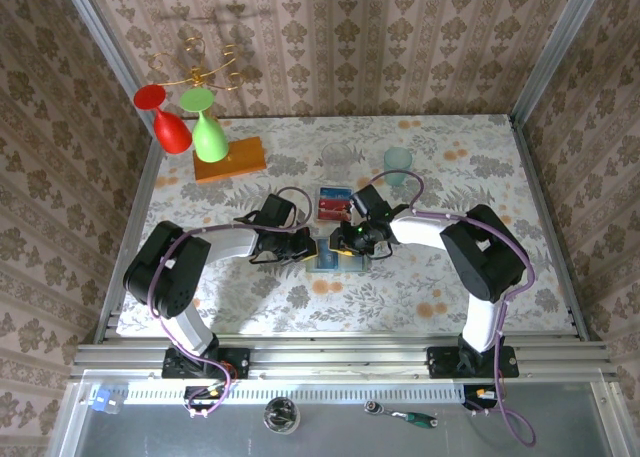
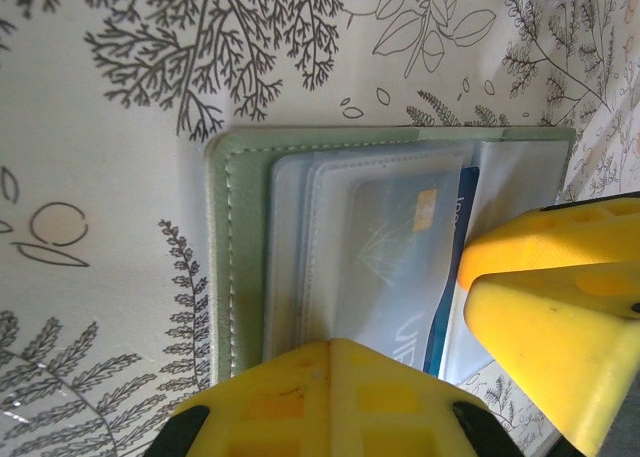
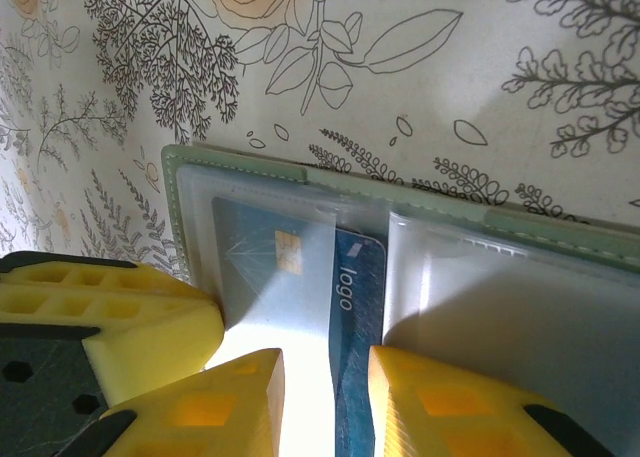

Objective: Take the credit cards out of the card holder

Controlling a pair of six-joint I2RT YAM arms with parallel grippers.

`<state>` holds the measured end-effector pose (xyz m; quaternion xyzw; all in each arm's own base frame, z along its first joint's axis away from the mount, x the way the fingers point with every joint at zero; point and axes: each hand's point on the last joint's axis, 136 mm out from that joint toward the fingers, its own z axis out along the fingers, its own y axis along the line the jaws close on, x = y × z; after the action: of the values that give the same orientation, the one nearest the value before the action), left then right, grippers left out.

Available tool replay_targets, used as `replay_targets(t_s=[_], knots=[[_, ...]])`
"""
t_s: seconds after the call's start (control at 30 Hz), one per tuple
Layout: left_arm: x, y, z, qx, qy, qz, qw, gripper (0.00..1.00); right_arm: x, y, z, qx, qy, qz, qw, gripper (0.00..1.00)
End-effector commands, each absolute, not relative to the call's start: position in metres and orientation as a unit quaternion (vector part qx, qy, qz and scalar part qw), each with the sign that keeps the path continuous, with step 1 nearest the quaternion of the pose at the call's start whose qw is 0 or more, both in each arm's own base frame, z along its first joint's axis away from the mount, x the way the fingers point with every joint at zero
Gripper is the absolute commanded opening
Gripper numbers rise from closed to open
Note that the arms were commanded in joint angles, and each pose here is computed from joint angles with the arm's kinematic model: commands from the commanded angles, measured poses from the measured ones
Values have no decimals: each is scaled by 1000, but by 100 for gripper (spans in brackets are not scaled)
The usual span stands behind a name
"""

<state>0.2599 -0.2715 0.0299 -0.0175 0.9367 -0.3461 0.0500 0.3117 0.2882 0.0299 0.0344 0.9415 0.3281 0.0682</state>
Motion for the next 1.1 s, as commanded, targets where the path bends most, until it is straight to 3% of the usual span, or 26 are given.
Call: replay_targets(t_s=[0.0, 1.07], knots=[[259, -264, 19, -17, 945, -324, 38, 0, 307, 285, 20, 44, 943, 325, 53, 31], [257, -262, 15, -24, 946, -323, 32, 0, 305, 272, 18, 50, 952, 297, 60, 35]])
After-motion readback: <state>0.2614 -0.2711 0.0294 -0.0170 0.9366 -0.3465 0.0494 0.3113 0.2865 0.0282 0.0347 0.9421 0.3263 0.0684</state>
